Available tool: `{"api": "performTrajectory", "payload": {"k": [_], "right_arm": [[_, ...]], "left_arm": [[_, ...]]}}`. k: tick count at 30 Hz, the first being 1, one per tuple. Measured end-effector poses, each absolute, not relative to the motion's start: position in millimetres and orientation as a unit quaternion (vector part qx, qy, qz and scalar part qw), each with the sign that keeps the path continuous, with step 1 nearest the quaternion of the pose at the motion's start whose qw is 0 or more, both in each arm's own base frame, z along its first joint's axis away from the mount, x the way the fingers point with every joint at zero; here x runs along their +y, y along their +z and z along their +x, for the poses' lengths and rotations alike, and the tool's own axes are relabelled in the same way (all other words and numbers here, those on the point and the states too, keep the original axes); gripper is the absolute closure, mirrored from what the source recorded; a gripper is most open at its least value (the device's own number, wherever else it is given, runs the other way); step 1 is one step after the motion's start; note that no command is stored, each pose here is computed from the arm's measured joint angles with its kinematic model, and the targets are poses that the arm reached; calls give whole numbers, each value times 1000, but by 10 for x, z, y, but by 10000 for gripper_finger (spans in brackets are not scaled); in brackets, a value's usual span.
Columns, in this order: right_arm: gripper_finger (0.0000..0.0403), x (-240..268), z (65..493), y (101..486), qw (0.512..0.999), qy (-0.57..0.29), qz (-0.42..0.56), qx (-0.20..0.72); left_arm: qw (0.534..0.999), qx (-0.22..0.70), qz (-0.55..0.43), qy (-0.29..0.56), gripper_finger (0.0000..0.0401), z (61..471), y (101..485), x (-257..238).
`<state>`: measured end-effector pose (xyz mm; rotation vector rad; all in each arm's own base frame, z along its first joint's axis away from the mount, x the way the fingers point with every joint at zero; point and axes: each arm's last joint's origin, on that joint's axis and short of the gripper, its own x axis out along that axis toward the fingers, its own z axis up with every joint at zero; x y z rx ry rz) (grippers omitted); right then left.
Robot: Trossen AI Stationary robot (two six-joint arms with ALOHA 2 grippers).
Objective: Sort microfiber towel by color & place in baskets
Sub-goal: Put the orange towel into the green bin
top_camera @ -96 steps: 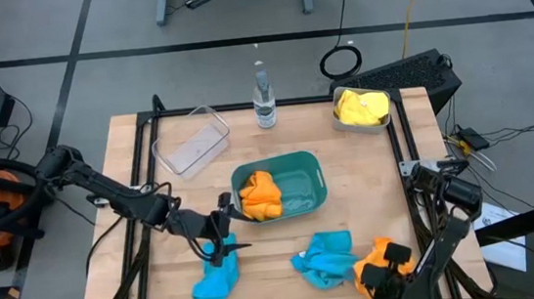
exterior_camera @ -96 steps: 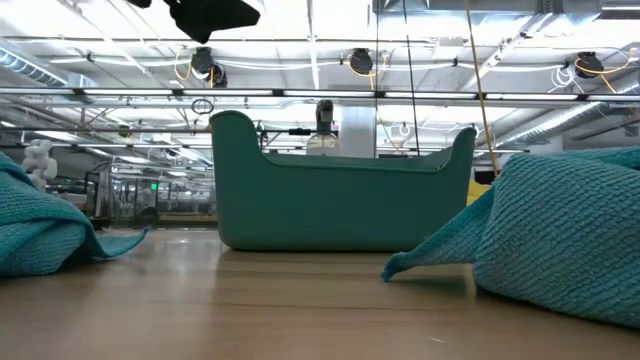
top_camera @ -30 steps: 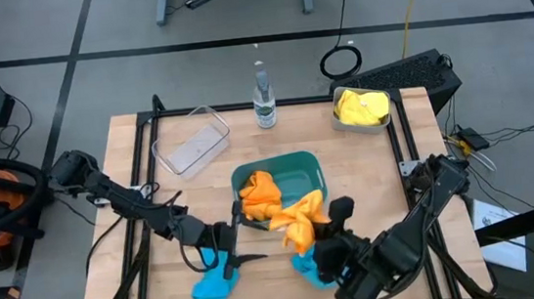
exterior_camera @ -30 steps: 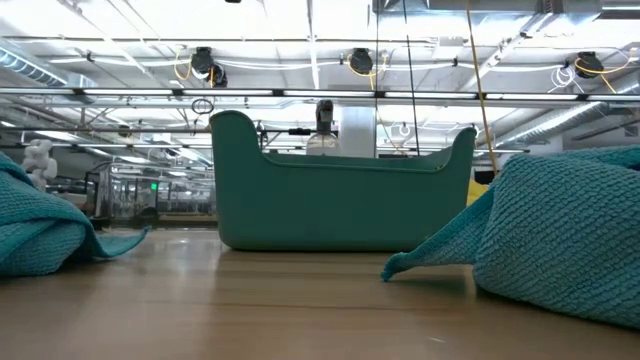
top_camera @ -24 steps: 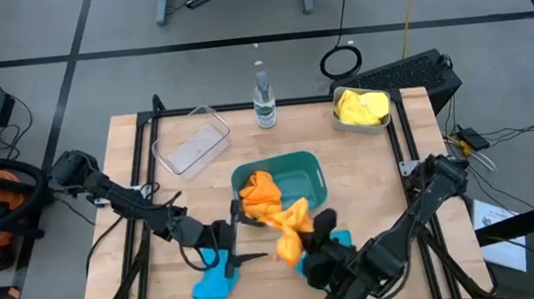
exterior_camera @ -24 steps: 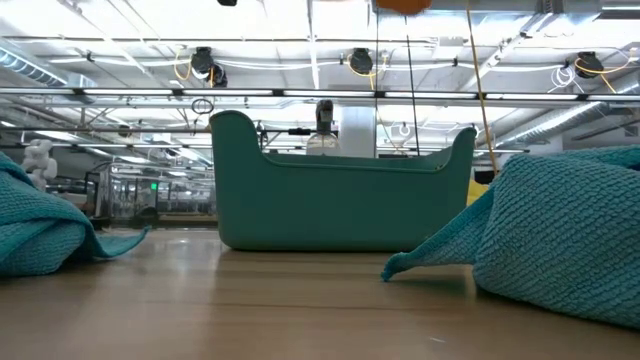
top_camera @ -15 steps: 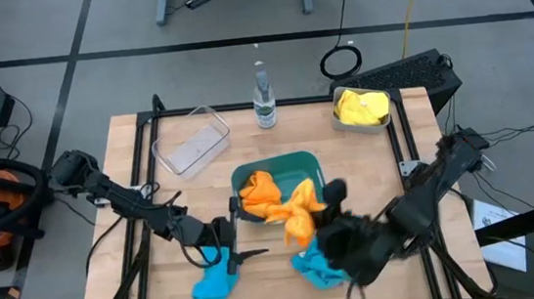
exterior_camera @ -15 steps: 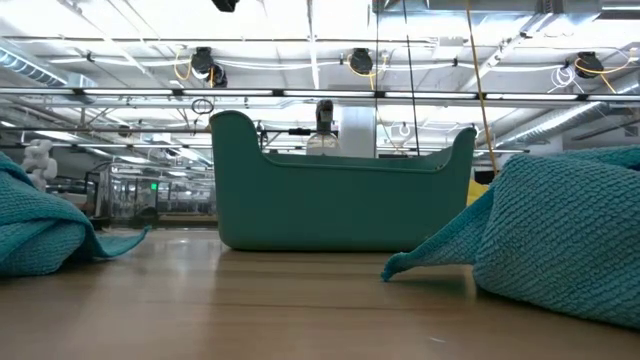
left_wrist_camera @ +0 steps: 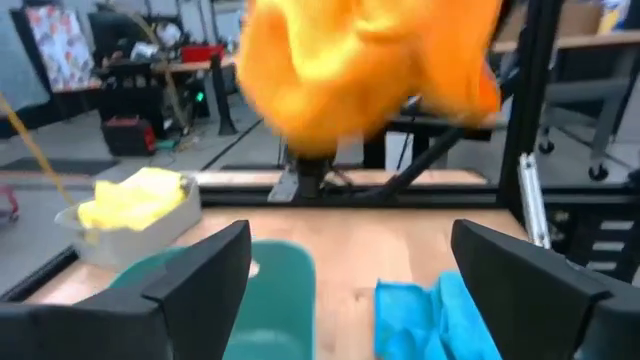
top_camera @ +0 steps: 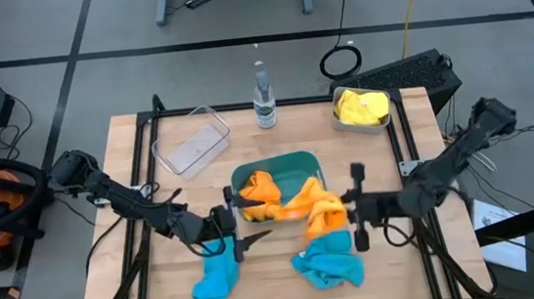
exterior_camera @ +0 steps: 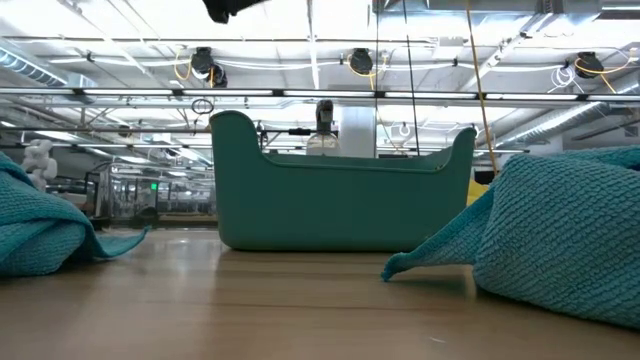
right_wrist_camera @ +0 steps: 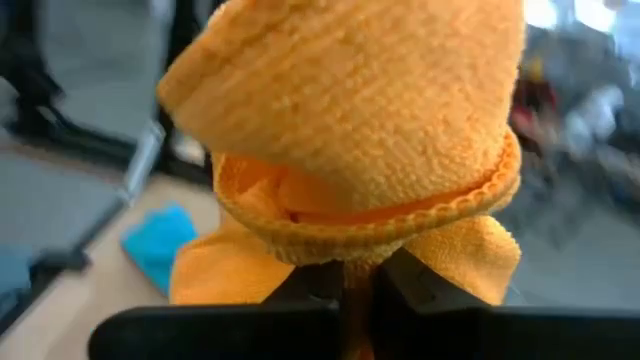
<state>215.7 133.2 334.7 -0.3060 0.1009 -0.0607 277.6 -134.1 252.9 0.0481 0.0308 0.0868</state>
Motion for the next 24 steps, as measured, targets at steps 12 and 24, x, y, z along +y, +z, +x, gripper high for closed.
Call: {"api": "performTrajectory", "payload": {"k": [12, 24], "right_arm": [[395, 1023, 2251, 2326, 970, 68, -85, -215], [394, 1112, 2956, 2418, 971, 33, -126, -200]], "left_arm": [[996, -54, 58, -32, 53, 2782, 2668, -1361], [995, -60, 77, -13, 53, 2840, 2630, -1324]]}}
